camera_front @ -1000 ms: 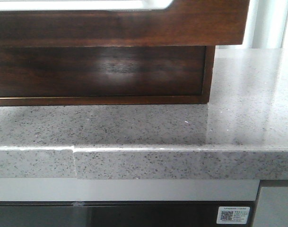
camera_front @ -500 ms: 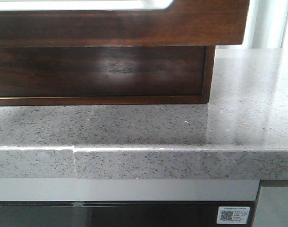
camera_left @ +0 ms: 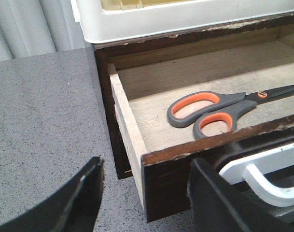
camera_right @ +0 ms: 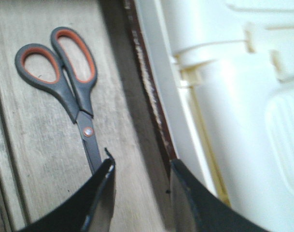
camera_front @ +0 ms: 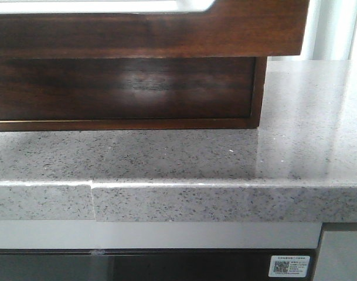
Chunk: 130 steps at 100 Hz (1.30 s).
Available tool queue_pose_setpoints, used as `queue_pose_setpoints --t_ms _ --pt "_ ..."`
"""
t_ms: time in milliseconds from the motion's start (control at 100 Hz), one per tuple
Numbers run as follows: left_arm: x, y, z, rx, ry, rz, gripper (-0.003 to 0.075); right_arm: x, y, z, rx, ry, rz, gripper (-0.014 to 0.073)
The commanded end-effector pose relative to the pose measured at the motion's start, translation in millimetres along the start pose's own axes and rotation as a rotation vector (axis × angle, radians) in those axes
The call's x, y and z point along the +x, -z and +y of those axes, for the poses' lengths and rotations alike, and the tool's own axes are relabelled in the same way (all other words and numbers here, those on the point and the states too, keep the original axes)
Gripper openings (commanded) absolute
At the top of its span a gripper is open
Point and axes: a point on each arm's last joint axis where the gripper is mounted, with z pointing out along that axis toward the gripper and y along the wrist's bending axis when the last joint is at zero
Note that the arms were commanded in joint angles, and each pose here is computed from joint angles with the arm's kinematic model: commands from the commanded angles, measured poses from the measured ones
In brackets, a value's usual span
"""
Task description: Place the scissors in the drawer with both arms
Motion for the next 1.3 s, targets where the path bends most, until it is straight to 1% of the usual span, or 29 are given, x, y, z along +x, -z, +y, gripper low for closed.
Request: queue_pose_setpoints --t_ms 0,40,100,110,120,190,210,220,230,260,280,290,320,330,350,390,400,490,550,660,770,900,950,1000,1030,1100,1140,1150,1290 --pt "-14 3 1 -0.013 0.018 -0.097 0.0376 23 47 -16 0.065 -0.138 -0.018 0.0251" --pt "-14 3 1 -0.013 0.018 -0.097 0.0376 35 57 -20 0.071 -0.205 -0.017 0.0251" --pt "-14 3 1 -0.013 0.018 -0.097 0.0376 54 60 -24 0.056 -0.3 0.004 0.0251" --pt "-14 3 1 -0.013 0.018 -0.097 0.0376 54 60 -24 0.056 -0.3 0.004 0.0251" --pt "-14 3 1 -0.013 0.018 -0.097 0.0376 61 62 -25 0.051 -0.326 0.009 0.0251" --pt "-14 3 1 -0.013 0.018 -0.097 0.0376 83 66 -26 0.049 -0.41 0.005 0.0251" --pt "-14 3 1 -0.013 0.018 -0.097 0.0376 90 63 -27 0.053 -0.438 0.003 0.0251" --pt "-14 3 1 -0.013 0.018 -0.097 0.0376 92 69 -27 0.067 -0.444 -0.004 0.0251" --pt "-14 3 1 -0.013 0.018 -0.097 0.0376 98 62 -26 0.055 -0.466 0.009 0.0251" --pt "-14 3 1 -0.013 0.018 -0.097 0.0376 110 63 -27 0.081 -0.509 0.001 0.0251" --pt "-14 3 1 -0.013 0.018 -0.097 0.0376 117 59 -25 0.075 -0.531 0.011 0.0251" --pt "-14 3 1 -0.013 0.018 -0.097 0.0376 120 64 -26 0.096 -0.544 -0.003 0.0251" --pt "-14 3 1 -0.013 0.018 -0.097 0.0376 130 56 -24 0.096 -0.576 0.007 0.0251" --pt "-14 3 1 -0.013 0.018 -0.097 0.0376 134 61 -24 0.112 -0.589 0.002 0.0251" --pt "-14 3 1 -0.013 0.018 -0.097 0.0376 144 53 -21 0.107 -0.622 0.018 0.0251" --pt "-14 3 1 -0.013 0.018 -0.097 0.0376 158 54 -18 0.142 -0.668 0.01 0.0251" --pt "-14 3 1 -0.013 0.018 -0.097 0.0376 162 48 -17 0.135 -0.683 0.019 0.0251" --pt "-14 3 1 -0.013 0.018 -0.097 0.0376 194 39 -4 0.17 -0.799 0.023 0.0251" --pt "-14 3 1 -0.013 0.018 -0.097 0.0376 210 37 5 0.209 -0.85 0.017 0.0251" --pt "-14 3 1 -0.013 0.018 -0.095 0.0376 235 28 25 0.228 -0.944 0.014 0.0251" --pt "-13 3 1 -0.011 0.018 -0.092 0.0376 250 24 42 0.256 -0.965 0.019 0.0251" --pt "-13 3 1 -0.011 0.018 -0.092 0.0374 255 29 55 0.3 -0.949 -0.021 0.0251" --pt "-13 3 1 -0.011 0.018 -0.092 0.0357 255 32 57 0.313 -0.942 -0.035 0.0248" --pt "-13 3 1 -0.011 0.018 -0.092 0.0323 254 35 60 0.323 -0.937 -0.048 0.0224" --pt "-13 3 1 -0.011 0.018 -0.092 0.029 254 37 60 0.327 -0.934 -0.052 0.0209" --pt "-13 3 1 -0.011 0.018 -0.092 0.0213 253 40 61 0.337 -0.929 -0.065 0.0141" --pt "-13 3 1 -0.011 0.018 -0.092 0.0172 253 41 62 0.34 -0.927 -0.069 0.0085" --pt "-13 3 1 -0.011 0.018 -0.092 0.0156 253 41 62 0.34 -0.927 -0.069 0.0085" --pt "-13 3 1 -0.011 0.018 -0.092 0.0007 253 41 62 0.34 -0.927 -0.069 -0.0055"
